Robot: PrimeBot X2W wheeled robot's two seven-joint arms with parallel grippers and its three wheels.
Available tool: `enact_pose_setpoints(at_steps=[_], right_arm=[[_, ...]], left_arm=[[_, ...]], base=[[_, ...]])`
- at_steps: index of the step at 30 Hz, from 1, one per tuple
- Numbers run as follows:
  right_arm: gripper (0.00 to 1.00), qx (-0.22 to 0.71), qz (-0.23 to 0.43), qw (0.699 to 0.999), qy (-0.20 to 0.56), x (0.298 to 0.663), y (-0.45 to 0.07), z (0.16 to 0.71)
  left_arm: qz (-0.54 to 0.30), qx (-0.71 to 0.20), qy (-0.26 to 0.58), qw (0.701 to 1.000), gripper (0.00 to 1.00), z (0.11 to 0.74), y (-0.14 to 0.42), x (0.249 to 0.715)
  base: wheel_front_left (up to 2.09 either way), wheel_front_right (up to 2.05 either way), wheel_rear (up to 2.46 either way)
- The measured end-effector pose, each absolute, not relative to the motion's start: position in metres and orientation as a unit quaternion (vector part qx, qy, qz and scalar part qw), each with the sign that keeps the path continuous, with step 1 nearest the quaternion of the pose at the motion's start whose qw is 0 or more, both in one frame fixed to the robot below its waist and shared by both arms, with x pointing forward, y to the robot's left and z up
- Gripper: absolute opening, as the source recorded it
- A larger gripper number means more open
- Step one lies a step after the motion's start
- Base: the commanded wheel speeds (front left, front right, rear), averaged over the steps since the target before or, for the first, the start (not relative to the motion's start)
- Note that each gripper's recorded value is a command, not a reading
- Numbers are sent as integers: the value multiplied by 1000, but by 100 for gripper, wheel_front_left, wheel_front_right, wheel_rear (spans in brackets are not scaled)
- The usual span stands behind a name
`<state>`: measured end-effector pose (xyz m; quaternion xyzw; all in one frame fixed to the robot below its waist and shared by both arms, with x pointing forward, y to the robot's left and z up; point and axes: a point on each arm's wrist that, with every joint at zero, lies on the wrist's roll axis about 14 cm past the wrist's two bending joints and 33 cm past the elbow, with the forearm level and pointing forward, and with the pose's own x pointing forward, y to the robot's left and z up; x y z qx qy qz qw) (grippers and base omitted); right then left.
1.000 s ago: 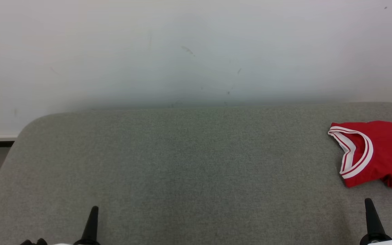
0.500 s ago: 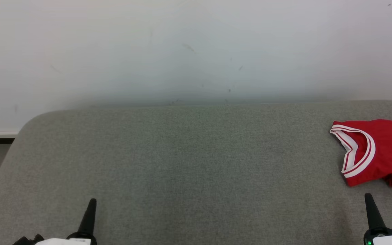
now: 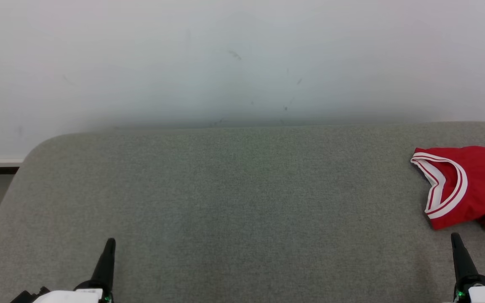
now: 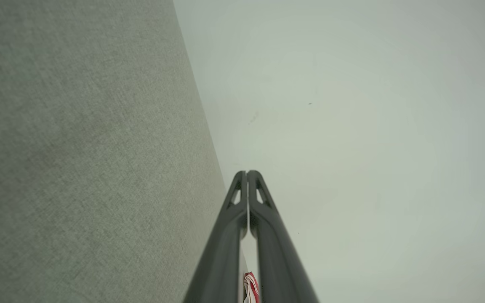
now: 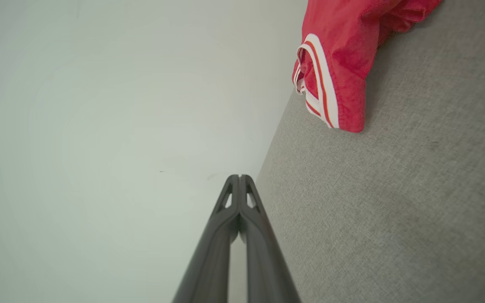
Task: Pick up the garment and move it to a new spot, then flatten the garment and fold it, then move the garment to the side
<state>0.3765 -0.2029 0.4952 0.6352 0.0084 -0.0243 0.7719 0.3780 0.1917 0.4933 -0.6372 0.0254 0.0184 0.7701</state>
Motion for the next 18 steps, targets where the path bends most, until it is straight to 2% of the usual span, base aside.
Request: enact_pose_setpoints(at_steps=[18], right_arm=[[0, 687, -10, 727, 6, 384, -200, 501]], left_arm=[[7, -686, 11, 727, 0, 501, 196, 385]], base=[[0, 0, 0]])
